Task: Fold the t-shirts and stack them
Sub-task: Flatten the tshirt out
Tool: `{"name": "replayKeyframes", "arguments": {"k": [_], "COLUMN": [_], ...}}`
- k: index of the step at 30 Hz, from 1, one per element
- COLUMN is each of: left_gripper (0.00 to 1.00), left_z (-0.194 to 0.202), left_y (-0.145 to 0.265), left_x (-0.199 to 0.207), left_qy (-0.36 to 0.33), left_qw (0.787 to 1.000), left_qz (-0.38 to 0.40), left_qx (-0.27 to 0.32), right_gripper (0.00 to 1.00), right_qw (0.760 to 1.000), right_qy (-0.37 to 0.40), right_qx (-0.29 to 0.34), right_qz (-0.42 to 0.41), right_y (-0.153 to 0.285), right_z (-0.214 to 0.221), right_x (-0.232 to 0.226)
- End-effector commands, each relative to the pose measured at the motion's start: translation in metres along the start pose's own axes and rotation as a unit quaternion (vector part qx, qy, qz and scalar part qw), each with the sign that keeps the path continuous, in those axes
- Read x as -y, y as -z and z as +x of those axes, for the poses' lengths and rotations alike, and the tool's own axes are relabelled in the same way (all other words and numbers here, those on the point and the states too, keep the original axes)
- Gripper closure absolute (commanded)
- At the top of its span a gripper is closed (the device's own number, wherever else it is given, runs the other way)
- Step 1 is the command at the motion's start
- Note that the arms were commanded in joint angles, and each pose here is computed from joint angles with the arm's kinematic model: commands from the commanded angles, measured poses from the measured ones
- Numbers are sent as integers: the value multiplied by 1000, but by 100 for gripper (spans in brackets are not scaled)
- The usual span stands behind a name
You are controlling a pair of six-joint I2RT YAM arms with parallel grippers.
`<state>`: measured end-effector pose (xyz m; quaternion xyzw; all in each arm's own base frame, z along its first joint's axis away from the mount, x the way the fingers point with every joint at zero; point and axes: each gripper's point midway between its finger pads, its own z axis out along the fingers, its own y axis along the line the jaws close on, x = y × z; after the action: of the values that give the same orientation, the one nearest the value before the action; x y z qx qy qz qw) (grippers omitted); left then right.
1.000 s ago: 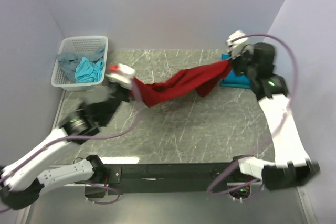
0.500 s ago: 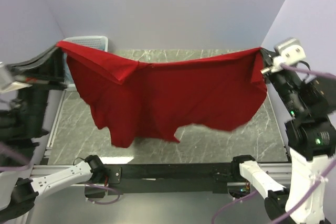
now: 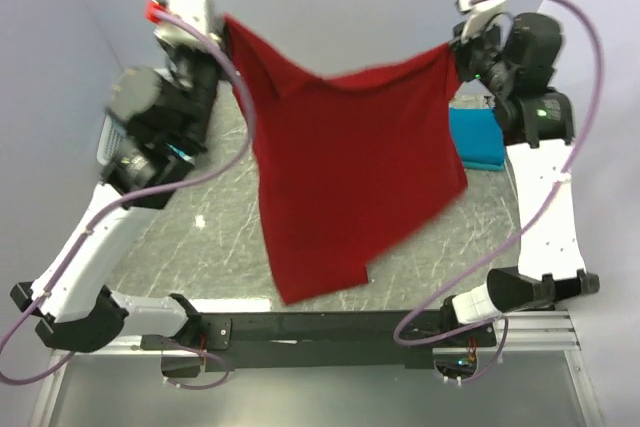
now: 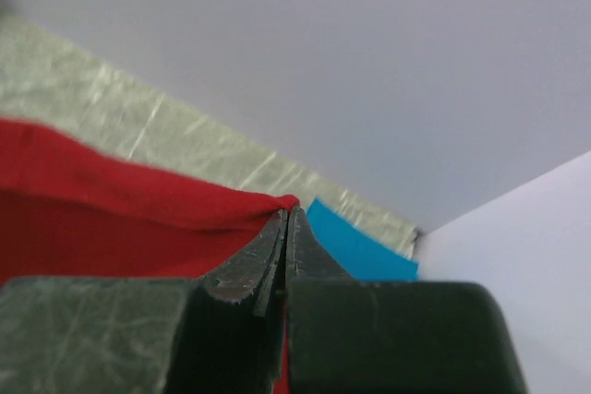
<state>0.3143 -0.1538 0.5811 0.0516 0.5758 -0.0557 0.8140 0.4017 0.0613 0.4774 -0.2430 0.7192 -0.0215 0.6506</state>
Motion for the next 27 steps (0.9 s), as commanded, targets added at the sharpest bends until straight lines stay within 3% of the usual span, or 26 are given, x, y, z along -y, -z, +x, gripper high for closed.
{"name": "replayKeyframes", "arguments": {"k": [1, 3, 7, 9, 12, 14, 15, 17, 18, 20, 21, 22, 23, 24, 25, 27], "left_gripper": [100, 99, 99, 99, 99, 99, 99, 99, 99, 99, 93, 85, 74, 49, 41, 28], "left_z": [-137, -155, -144, -119, -66, -25, -1, 41, 63, 98, 107, 114, 115, 111, 99, 83], "left_y": [35, 46, 72, 89, 116, 143, 161, 202, 234, 272, 286, 315, 327, 337, 349, 351], "left_x": [-37, -41, -40, -32, -17, -4, 15, 39, 57, 67, 70, 74, 75, 74, 69, 61], "left_qy": [94, 113, 122, 111, 100, 95, 102, 113, 120, 152, 164, 177, 186, 201, 207, 208], "left_qw": [984, 978, 975, 977, 978, 972, 958, 927, 892, 855, 840, 807, 792, 780, 774, 785], "left_qz": [16, 30, 66, 102, 160, 210, 266, 354, 427, 472, 489, 530, 546, 556, 571, 565], "left_qx": [154, 172, 173, 151, 88, 41, 4, -46, -89, -150, -169, -192, -199, -203, -180, -144], "right_gripper": [100, 100, 100, 100, 100, 100, 100, 100, 100, 100, 100, 95, 84, 67, 36, 21], "right_qw": [986, 982, 987, 986, 993, 992, 991, 985, 982, 972, 965, 961, 956, 953, 951, 951], "right_qy": [13, 22, 36, 53, 84, 112, 131, 175, 176, 211, 210, 215, 233, 229, 229, 231], "right_qx": [148, 168, 141, 140, 69, 59, 15, -4, -47, -70, -106, -117, -119, -139, -145, -143], "right_qz": [73, 86, 72, 76, 39, 25, 5, -7, -38, -75, -113, -125, -133, -145, -146, -146], "right_y": [86, 108, 116, 133, 125, 139, 131, 146, 146, 159, 167, 173, 180, 188, 191, 194], "right_z": [-100, -108, -69, -55, 21, 47, 89, 117, 154, 180, 209, 219, 224, 236, 237, 233], "right_x": [30, 31, 15, 8, -19, -35, -47, -58, -73, -89, -105, -111, -115, -120, -120, -120]}}
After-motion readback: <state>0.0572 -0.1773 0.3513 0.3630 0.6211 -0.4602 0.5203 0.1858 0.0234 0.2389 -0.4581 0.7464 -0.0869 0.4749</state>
